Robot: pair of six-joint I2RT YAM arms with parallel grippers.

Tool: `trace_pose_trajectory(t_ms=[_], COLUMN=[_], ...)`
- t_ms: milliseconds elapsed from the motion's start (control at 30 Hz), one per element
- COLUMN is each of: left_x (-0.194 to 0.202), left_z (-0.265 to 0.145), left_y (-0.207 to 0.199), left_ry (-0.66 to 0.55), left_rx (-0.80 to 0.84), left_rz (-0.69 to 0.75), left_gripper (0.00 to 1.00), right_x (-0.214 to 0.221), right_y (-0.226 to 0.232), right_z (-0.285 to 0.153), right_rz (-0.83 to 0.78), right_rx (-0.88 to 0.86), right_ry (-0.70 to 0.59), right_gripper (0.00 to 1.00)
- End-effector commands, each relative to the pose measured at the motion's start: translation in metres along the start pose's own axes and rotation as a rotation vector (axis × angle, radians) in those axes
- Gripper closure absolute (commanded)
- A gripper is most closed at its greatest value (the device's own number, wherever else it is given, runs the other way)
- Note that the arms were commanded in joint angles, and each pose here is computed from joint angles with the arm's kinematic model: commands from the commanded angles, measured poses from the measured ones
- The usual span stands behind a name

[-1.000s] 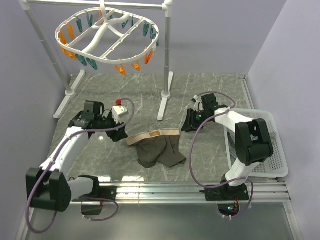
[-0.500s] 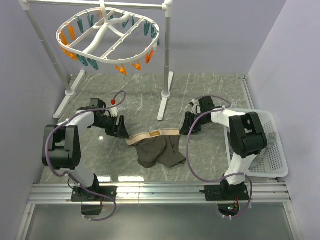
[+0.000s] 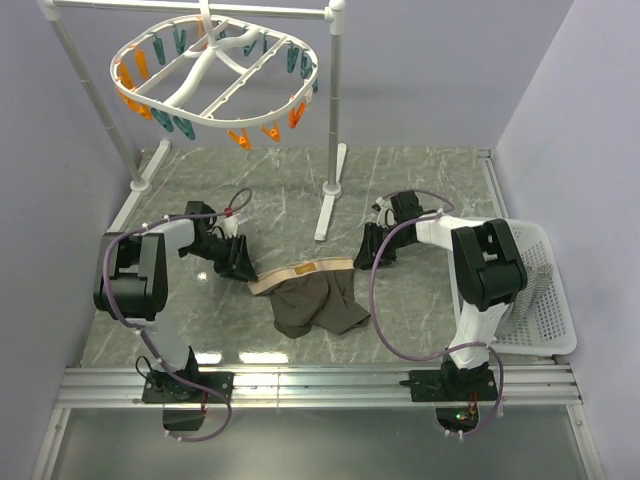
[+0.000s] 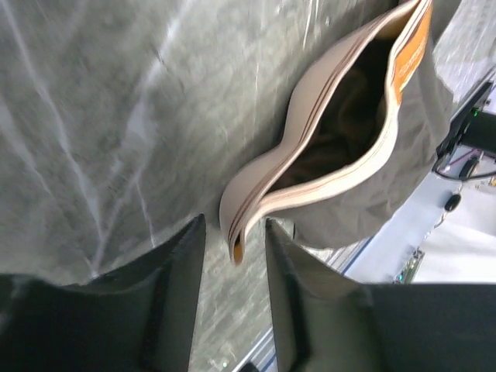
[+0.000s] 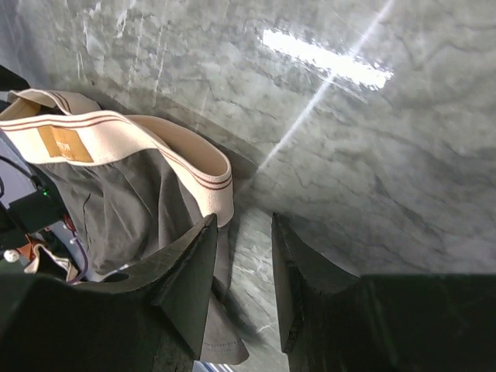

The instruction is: Clip the underwear to the hanger

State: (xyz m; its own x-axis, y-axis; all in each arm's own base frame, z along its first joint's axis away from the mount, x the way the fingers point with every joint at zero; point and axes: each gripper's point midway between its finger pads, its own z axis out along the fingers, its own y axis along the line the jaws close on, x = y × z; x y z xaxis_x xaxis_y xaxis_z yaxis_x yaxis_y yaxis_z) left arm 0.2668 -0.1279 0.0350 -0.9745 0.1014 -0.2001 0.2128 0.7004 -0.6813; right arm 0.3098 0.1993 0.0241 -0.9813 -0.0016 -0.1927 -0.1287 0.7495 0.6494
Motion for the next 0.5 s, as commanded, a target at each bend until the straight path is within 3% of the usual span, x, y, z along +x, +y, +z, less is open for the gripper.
trace_pose_trajectory(t_ms=[0, 100, 200, 467], left_x=[-0.029, -0.032, -0.03, -0.021], left_z=[-0.005, -0.003, -0.004, -0.01], left_y=[-0.005, -0.005, -0.006, -0.007], left_ry=[-0.08, -0.08, -0.069, -0.055], left_rx=[0.013, 0.027, 0.029, 0.022], left_rz=[0.048, 0.046, 0.045, 0.04], left_gripper=[0.62, 0.72, 0.73, 0.57], right_x=[-0.014, -0.021, -0.022, -0.02], right_y=[0.01, 0.012, 0.012, 0.025], right_z=[0.004, 0.005, 0.006, 0.003], right_rz=[-0.027, -0.031, -0.025, -0.018], right_rx=[-0.033, -0.035, -0.039, -0.095], right_ry=[-0.014, -0.021, -0.022, -0.021], right_gripper=[0.58, 0.57, 0.5, 0.49])
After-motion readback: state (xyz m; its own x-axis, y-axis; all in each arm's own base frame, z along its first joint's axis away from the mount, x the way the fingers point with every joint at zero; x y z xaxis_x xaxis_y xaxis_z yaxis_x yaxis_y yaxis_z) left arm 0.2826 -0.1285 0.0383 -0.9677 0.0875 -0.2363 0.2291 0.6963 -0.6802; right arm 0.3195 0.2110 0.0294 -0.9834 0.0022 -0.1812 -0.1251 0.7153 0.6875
